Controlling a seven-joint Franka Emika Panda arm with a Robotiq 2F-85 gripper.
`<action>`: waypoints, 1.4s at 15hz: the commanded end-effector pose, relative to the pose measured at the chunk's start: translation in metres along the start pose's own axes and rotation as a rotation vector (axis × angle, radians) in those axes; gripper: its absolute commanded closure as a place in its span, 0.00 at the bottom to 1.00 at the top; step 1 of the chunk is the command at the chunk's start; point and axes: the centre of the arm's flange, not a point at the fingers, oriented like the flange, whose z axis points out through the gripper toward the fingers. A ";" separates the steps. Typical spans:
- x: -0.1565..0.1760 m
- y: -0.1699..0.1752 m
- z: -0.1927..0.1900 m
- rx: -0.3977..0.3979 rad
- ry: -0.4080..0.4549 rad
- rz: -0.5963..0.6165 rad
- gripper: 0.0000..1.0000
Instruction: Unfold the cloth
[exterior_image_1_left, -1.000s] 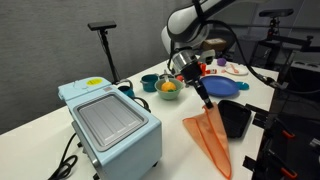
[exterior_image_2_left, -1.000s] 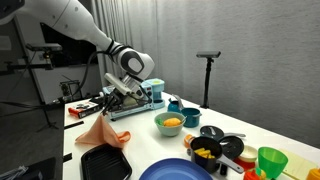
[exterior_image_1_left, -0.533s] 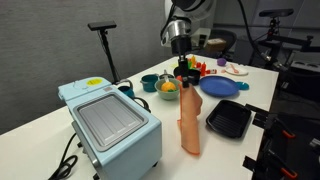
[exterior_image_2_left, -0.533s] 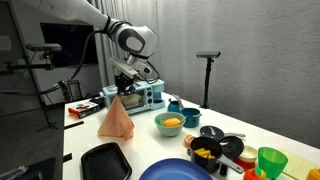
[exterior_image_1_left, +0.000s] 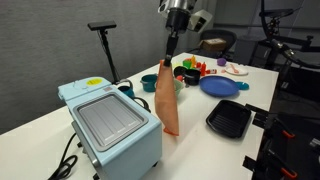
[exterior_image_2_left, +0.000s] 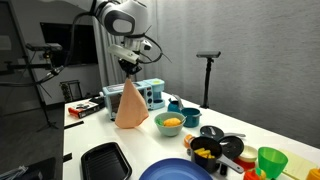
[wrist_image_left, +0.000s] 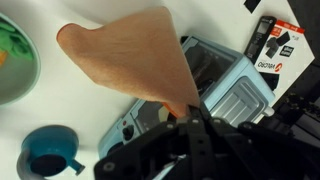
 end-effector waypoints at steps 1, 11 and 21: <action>-0.018 -0.020 -0.018 -0.012 0.080 -0.077 0.99; -0.049 -0.052 -0.073 0.026 -0.069 -0.116 0.99; -0.060 0.016 -0.100 -0.020 -0.107 0.257 0.99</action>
